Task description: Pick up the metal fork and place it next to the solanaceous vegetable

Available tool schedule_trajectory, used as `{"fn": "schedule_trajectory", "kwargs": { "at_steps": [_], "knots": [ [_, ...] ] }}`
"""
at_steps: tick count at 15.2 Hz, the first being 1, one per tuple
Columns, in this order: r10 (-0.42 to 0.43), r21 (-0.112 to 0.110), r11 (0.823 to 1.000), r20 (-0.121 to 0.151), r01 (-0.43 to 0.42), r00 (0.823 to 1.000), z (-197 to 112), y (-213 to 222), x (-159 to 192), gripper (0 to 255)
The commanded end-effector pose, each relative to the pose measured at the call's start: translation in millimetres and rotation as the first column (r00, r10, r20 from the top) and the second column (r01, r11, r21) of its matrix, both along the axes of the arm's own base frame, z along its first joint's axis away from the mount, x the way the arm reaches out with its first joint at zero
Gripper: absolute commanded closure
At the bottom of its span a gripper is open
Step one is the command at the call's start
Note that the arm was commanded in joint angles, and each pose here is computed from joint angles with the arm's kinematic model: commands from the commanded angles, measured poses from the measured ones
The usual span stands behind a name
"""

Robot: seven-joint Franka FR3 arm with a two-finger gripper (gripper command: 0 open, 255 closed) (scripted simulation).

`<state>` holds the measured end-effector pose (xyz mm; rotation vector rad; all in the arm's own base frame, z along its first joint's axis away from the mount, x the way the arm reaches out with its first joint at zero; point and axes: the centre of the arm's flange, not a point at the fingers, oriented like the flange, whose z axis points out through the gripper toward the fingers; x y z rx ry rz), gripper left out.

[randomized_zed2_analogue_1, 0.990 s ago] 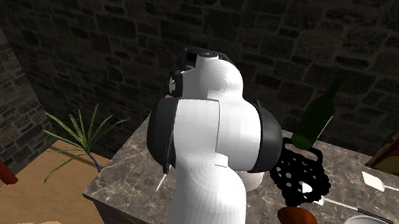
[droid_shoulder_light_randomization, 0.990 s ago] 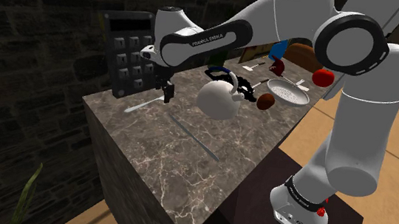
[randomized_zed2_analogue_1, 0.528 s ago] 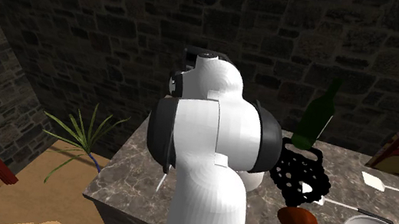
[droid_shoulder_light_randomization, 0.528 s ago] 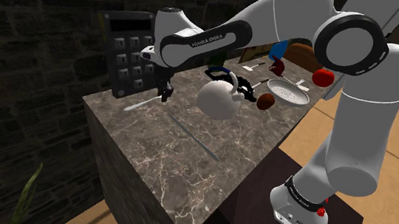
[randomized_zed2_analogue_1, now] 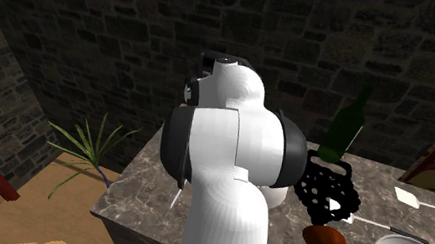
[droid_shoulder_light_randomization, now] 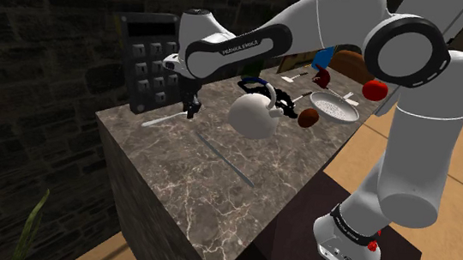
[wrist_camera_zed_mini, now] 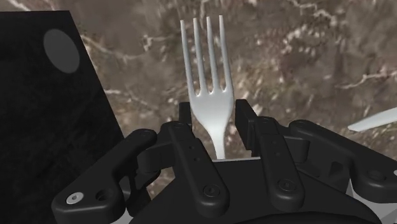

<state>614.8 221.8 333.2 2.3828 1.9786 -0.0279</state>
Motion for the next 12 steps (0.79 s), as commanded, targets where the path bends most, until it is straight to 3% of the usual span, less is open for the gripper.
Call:
{"fn": "schedule_trajectory", "kwargs": {
  "at_steps": [1, 12],
  "knots": [
    [0.003, 0.000, 1.000, -0.005, -0.003, 1.000, 2.8, 1.5, -1.0, 255],
    [0.003, 0.000, 1.000, -0.005, -0.003, 1.000, 60.9, 1.5, -0.9, 255]
  ]
}}
